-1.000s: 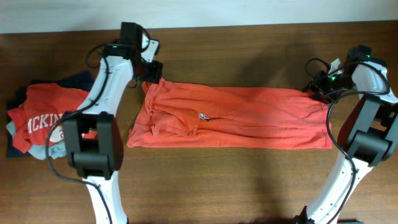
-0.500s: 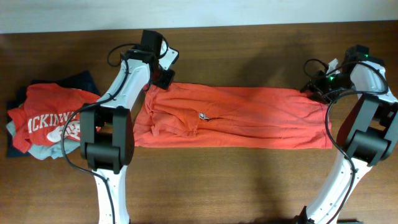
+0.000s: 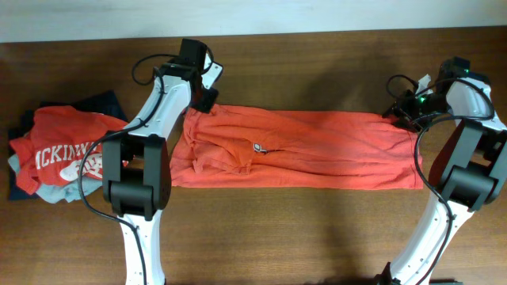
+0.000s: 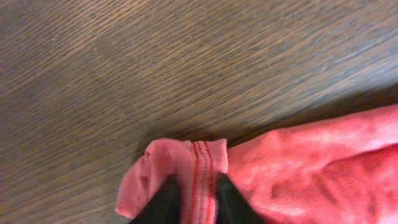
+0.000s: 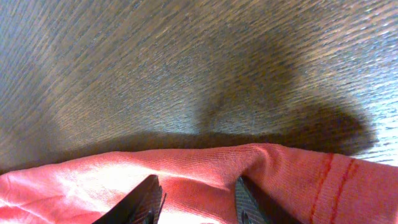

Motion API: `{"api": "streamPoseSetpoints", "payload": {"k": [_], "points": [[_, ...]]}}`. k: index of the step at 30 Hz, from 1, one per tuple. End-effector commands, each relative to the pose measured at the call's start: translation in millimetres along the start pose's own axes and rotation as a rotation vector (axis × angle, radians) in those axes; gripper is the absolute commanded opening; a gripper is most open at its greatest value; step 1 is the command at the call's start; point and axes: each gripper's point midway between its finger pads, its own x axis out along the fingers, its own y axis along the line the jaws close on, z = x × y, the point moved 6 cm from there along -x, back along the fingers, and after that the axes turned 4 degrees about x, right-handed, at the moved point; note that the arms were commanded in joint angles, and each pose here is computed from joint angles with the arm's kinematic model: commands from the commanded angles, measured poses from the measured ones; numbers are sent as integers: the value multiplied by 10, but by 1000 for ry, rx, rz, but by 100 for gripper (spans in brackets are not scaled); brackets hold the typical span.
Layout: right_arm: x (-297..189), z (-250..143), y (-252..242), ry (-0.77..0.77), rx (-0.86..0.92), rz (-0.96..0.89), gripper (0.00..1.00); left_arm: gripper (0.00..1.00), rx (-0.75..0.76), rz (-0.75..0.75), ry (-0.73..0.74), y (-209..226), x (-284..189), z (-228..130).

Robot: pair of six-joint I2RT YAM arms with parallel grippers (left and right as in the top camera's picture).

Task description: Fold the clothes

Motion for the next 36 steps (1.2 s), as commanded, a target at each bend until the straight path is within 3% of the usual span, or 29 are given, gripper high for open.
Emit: {"api": "streamPoseSetpoints", "payload": {"k": [1,6,10,16,22,23,26,31,36], "points": [[-165,-8,131,-33,-37,16,44,2,-4,31,7,116,5,-24],[-165,-4,111,-36,-37,-2,44,0,-231,107,14,396,6,-118],[-165,2,75,-42,-35,-34,44,0,-410,91,5,626,14,-237],[-166,1,63,-42,-34,-45,44,1,-563,23,-11,825,19,-366],[-168,7,34,-48,-33,-70,44,25,-592,4,-12,913,17,-431],[-169,6,18,-48,-32,-84,44,35,-594,5,-9,923,17,-443],[-176,14,-15,-54,-30,-107,44,50,-602,7,-6,956,15,-470],[-252,55,-61,-64,-26,-79,44,54,-620,11,5,1056,-76,-495],[-643,133,128,-101,-167,129,49,53,-572,-23,8,1106,-366,-408]]}}
